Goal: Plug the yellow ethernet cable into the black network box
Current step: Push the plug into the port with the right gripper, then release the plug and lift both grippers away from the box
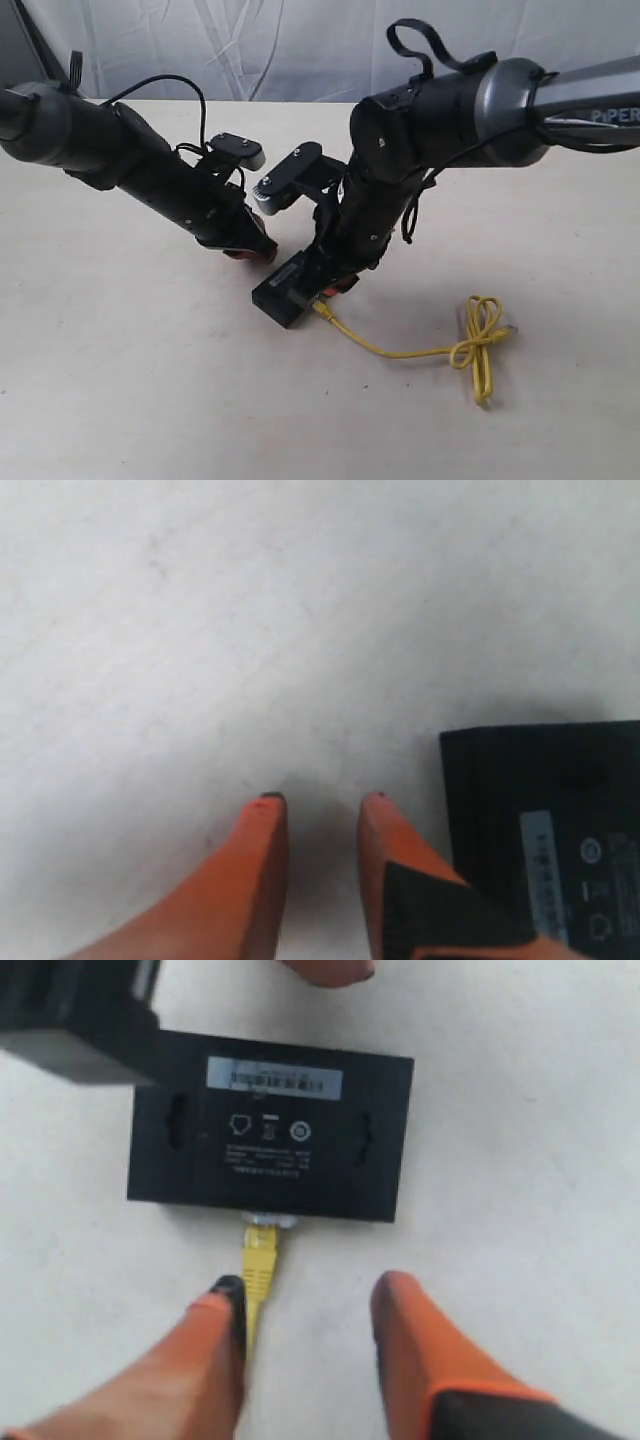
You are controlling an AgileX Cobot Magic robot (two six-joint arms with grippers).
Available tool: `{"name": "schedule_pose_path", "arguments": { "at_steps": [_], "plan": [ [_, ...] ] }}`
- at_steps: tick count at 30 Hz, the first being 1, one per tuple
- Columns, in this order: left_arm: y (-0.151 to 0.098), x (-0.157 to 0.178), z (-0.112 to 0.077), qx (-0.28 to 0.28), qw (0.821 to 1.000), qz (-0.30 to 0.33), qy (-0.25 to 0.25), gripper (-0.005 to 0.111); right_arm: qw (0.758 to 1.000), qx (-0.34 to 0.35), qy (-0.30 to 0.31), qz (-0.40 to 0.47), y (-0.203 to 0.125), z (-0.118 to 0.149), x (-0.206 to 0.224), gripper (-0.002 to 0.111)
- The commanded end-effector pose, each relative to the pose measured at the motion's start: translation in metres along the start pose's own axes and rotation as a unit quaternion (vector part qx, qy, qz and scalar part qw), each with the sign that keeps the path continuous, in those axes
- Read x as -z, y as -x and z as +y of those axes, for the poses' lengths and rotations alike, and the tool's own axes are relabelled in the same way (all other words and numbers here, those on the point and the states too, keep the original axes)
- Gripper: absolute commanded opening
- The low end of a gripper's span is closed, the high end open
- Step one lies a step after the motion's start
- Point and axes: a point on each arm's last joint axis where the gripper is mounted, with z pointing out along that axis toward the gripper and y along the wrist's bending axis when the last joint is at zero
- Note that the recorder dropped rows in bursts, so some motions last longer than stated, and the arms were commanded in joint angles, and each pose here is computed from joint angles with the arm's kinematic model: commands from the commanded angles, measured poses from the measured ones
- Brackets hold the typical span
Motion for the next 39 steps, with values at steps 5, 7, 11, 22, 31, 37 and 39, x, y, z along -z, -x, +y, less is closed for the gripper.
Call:
{"name": "schedule_pose_path", "arguments": {
  "at_steps": [5, 7, 11, 22, 31, 37, 39],
  "plan": [
    [0.002, 0.043, 0.032, 0.076, 0.995, -0.027, 0.060, 0.000, 0.998, -0.063, -0.014, 0.019, -0.022, -0.047, 0.033, 0.000],
    [0.003, 0.058, 0.033, 0.083, 0.994, -0.030, 0.060, 0.000, 0.996, -0.081, -0.022, 0.015, -0.027, -0.059, 0.040, 0.000],
    [-0.001, 0.095, 0.027, 0.083, 0.994, 0.010, 0.066, 0.000, 0.990, -0.133, -0.038, 0.016, -0.046, -0.088, 0.061, 0.000],
    [0.004, 0.215, -0.016, 0.057, 0.976, -0.041, 0.206, 0.000, 0.949, -0.287, -0.123, -0.049, -0.141, -0.133, 0.118, 0.000],
    [-0.033, 0.272, -0.065, 0.030, 0.949, -0.178, 0.258, 0.000, 0.896, -0.345, -0.218, -0.174, -0.168, -0.130, 0.196, 0.000],
    [-0.061, 0.301, -0.092, 0.002, 0.918, -0.267, 0.295, 0.000, 0.863, -0.322, -0.275, -0.274, -0.178, -0.103, 0.230, 0.000],
    [-0.069, 0.307, -0.099, -0.003, 0.911, -0.284, 0.299, 0.000, 0.852, -0.320, -0.284, -0.301, -0.182, -0.093, 0.236, 0.000]
  ]
}}
